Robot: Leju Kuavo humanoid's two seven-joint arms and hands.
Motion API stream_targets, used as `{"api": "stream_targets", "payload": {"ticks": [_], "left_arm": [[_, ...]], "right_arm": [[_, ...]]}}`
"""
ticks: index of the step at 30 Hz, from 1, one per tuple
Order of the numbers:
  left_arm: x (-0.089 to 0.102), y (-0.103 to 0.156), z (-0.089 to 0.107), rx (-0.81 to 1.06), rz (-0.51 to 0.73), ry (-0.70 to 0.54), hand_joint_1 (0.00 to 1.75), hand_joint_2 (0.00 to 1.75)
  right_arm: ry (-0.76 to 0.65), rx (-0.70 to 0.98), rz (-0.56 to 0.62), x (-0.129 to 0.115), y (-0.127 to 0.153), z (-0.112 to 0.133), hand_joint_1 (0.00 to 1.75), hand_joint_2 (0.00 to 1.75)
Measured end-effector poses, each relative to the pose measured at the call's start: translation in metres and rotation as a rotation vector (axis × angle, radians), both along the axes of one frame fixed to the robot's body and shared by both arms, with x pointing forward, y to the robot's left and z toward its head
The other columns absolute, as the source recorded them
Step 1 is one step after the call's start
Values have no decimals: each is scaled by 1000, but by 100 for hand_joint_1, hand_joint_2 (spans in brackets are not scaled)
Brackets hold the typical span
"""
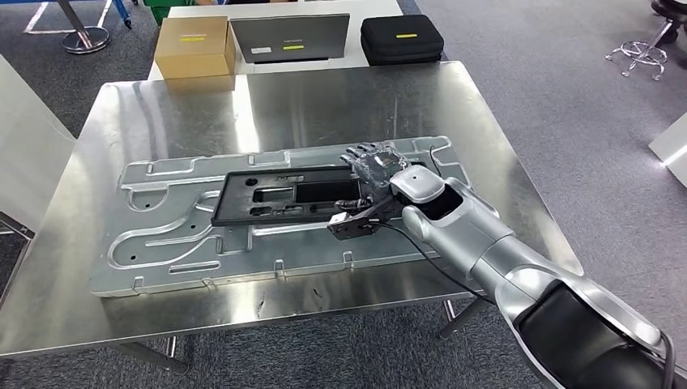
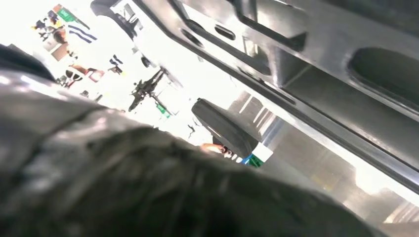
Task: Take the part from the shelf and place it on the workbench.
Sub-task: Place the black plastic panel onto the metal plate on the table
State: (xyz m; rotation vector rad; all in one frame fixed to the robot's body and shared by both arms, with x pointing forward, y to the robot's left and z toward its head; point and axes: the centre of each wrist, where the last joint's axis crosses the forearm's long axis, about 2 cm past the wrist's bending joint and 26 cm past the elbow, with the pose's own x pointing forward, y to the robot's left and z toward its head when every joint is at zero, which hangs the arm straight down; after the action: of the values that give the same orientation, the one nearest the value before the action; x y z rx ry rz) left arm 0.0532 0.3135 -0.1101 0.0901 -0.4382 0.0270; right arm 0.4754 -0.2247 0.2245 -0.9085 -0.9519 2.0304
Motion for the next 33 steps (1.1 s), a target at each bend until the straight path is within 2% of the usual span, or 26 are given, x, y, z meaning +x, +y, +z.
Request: {"api": "stream_targets", "payload": {"ticks": [6, 10, 20, 33], "left_arm": [[-1, -1, 0, -12, 7, 1, 0, 0], [-3, -1, 0, -22, 13, 4, 0, 0], [-2, 0, 0, -26, 15, 0, 0, 0], [-1, 0, 0, -27, 16, 7, 0, 0]], "right_arm": [[-74, -25, -5, 15, -2, 42, 0, 0], [-94, -35, -1, 18, -1, 53, 0, 0], [-107, -43, 5, 19, -1, 57, 0, 0], [-100, -67, -13, 21, -18, 57, 0, 0]]}}
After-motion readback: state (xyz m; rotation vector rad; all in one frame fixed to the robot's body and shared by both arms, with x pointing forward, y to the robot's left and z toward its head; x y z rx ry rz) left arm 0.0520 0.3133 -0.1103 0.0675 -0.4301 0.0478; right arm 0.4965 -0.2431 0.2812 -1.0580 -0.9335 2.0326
